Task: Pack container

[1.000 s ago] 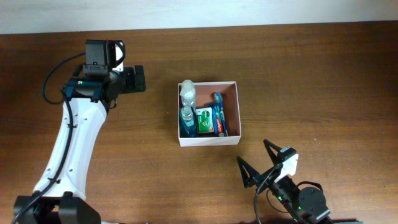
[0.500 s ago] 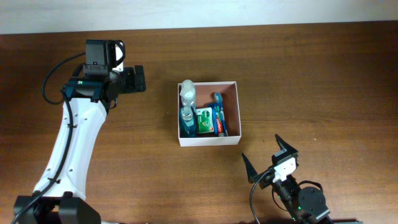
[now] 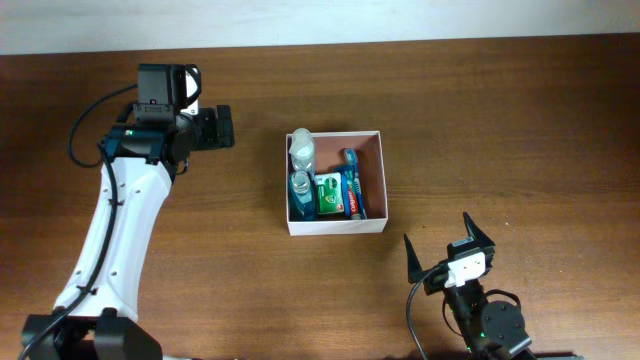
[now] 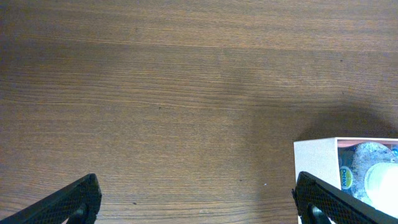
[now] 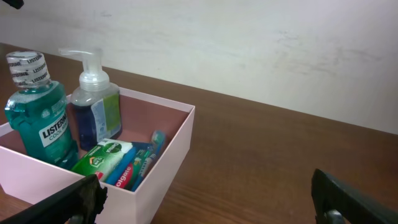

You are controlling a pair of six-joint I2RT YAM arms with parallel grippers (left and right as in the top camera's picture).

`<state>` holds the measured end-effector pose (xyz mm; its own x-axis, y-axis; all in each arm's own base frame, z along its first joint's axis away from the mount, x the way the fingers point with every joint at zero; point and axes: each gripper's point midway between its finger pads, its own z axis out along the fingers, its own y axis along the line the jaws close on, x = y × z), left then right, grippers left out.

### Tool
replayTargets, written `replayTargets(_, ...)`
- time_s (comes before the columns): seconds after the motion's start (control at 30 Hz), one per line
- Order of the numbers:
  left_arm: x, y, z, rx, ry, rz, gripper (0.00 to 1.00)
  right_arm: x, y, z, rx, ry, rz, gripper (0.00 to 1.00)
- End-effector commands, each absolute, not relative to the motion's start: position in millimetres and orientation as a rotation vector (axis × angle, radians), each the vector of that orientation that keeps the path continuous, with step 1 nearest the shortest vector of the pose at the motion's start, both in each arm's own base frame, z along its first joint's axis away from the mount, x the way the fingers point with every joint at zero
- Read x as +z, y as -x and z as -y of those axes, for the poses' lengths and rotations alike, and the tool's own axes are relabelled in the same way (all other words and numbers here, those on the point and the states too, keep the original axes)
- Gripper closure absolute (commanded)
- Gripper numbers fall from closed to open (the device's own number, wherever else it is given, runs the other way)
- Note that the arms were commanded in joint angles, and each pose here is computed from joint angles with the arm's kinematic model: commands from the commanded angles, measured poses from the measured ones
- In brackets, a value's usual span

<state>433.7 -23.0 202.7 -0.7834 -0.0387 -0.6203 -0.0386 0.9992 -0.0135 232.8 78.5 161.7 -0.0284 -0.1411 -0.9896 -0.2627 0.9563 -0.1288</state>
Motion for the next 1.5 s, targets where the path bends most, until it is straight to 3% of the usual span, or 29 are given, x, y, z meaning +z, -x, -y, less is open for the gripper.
replayTargets(0.0, 221, -434, 22, -0.003, 0.073, -2.425, 0.0, 157, -234, -75, 0.135, 0.244, -1.628, 0.02)
replayTargets(0.9, 228, -422, 23, -0.007, 0.067, -2.412, 0.01, 158, -234, -75, 0.235, 0.137, -1.641, 0.02)
replayTargets(1.03, 253, -397, 32, -0.03, 0.035, -2.346, 0.01, 158, -234, -75, 0.235, 0.137, -1.641, 0.02)
replayTargets(1.23, 281, -326, 41, -0.075, -0.017, -2.216, 0.01, 158, -234, -75, 0.235, 0.137, -1.641, 0.02)
replayTargets(1.47, 242, -245, 28, -0.087, -0.012, -2.138, 0.01, 158, -234, -75, 0.235, 0.137, -1.641, 0.02)
